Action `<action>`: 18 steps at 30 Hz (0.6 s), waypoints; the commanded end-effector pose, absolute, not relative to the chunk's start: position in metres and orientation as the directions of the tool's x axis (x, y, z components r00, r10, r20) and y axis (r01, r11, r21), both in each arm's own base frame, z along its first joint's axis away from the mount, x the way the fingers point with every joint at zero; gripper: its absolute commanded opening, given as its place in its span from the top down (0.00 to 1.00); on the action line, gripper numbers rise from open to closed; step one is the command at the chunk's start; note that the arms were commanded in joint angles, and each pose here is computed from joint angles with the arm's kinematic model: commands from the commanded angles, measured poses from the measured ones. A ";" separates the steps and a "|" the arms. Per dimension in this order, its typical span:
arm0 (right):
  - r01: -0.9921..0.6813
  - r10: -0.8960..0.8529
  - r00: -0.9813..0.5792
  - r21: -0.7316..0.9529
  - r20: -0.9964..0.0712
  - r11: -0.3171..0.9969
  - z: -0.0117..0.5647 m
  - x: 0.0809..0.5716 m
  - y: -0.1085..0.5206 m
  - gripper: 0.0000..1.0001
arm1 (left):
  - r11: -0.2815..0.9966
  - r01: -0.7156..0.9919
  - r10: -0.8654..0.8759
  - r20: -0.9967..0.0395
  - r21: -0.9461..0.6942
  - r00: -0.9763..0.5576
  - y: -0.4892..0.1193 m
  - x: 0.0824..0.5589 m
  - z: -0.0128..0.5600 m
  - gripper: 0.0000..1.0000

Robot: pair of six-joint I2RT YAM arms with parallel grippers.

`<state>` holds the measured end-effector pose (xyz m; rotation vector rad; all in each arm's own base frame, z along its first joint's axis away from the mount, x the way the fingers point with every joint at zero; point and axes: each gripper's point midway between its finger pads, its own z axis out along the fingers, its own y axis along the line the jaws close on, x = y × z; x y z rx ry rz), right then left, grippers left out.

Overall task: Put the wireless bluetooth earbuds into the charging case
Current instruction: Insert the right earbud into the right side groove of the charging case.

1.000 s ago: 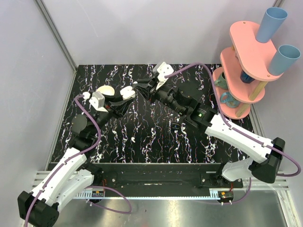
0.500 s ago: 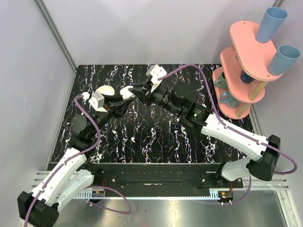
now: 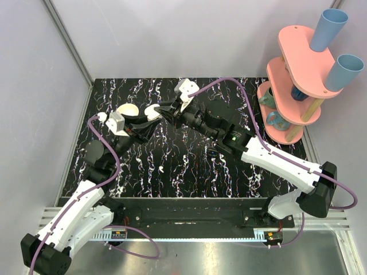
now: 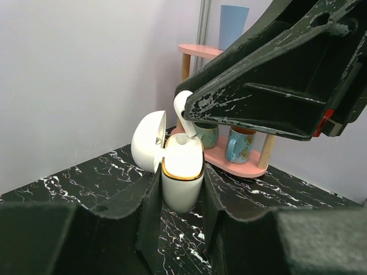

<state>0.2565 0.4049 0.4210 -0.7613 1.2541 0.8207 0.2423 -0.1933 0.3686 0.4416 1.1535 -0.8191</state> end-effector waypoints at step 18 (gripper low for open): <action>-0.867 0.128 0.162 -0.079 -0.979 0.492 0.434 0.251 0.409 0.78 | 0.644 0.763 -0.420 -0.861 -0.061 0.285 -0.184 0.230 0.416 1.00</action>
